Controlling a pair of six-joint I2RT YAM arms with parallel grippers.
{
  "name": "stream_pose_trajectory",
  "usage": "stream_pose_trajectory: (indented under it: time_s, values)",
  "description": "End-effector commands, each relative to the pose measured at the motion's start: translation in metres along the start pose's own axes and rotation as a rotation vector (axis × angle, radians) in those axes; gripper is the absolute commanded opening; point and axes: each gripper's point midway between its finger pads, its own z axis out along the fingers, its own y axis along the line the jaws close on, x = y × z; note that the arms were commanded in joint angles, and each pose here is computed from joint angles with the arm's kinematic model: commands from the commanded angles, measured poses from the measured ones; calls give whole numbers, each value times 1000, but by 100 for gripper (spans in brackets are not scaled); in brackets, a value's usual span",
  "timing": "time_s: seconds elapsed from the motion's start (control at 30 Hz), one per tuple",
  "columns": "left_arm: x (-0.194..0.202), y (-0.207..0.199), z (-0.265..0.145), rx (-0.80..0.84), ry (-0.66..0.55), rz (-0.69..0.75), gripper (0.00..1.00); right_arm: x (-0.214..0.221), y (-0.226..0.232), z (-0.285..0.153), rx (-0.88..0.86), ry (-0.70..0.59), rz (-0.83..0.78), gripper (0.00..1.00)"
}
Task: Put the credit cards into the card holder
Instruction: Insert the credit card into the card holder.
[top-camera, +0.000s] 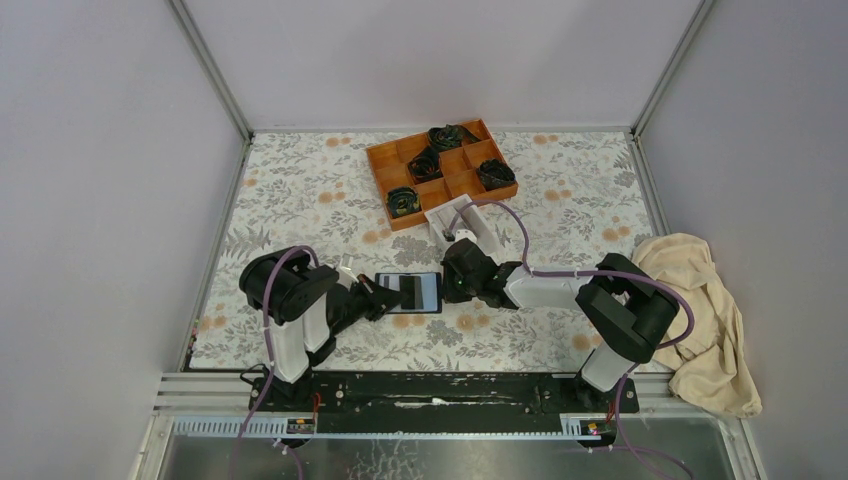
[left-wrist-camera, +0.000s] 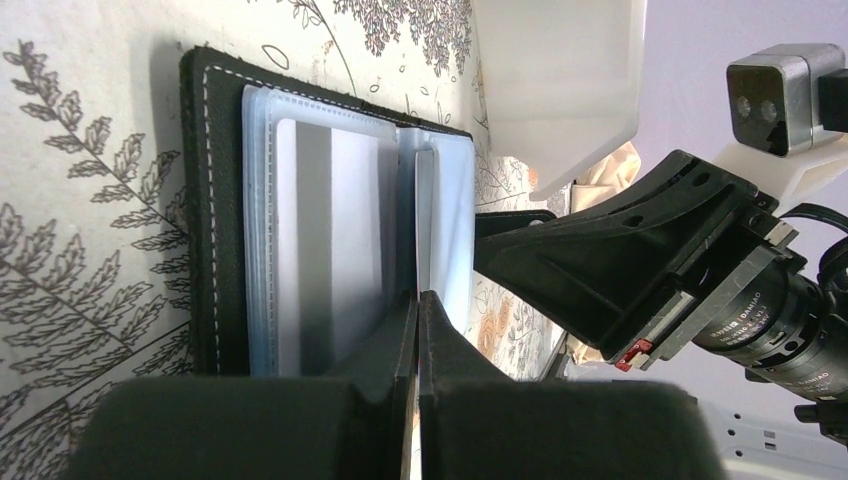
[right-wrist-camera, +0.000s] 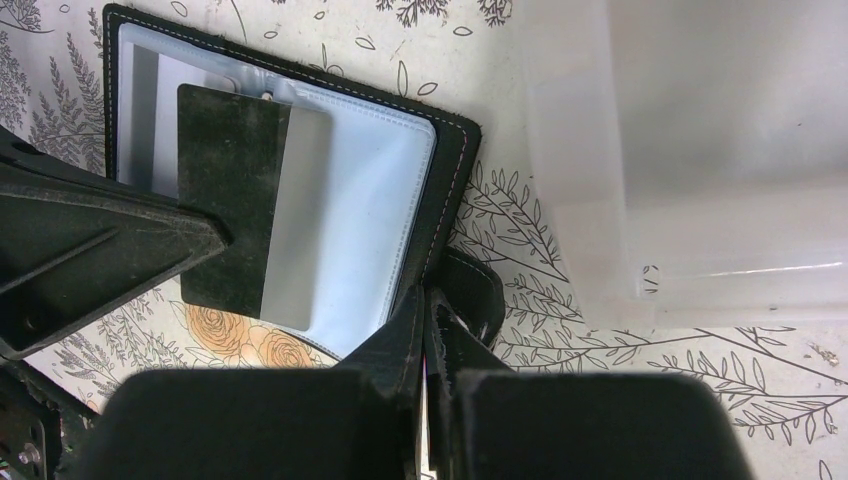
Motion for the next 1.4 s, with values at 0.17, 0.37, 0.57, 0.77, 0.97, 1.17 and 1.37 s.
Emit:
stream_pose_trajectory:
  time_s: [0.17, 0.37, 0.57, 0.77, 0.97, 1.17, 1.37]
  values:
    - [25, 23, -25, -71, 77, 11, 0, 10, -4, 8, 26, 34, -9, 0]
    - [33, 21, -18, -70, 95, 11, 4, 11, -3, 10, 21, 40, -8, 0]
    - [37, 21, -19, -72, 103, 13, 24, 11, -2, 10, 23, 41, -10, 0]
    - [35, 21, -26, -80, 84, 12, 42, 10, -3, 9, 26, 38, -9, 0]
    - [33, 28, -30, -121, 76, 41, 49, 9, -3, 7, 27, 36, -12, 0]
    - [21, 31, -30, -180, 37, 125, 51, 9, -3, 5, 29, 35, -16, 0]
    - [-2, 32, -36, -341, -9, 286, 55, 8, -2, 6, 23, 33, -14, 0]
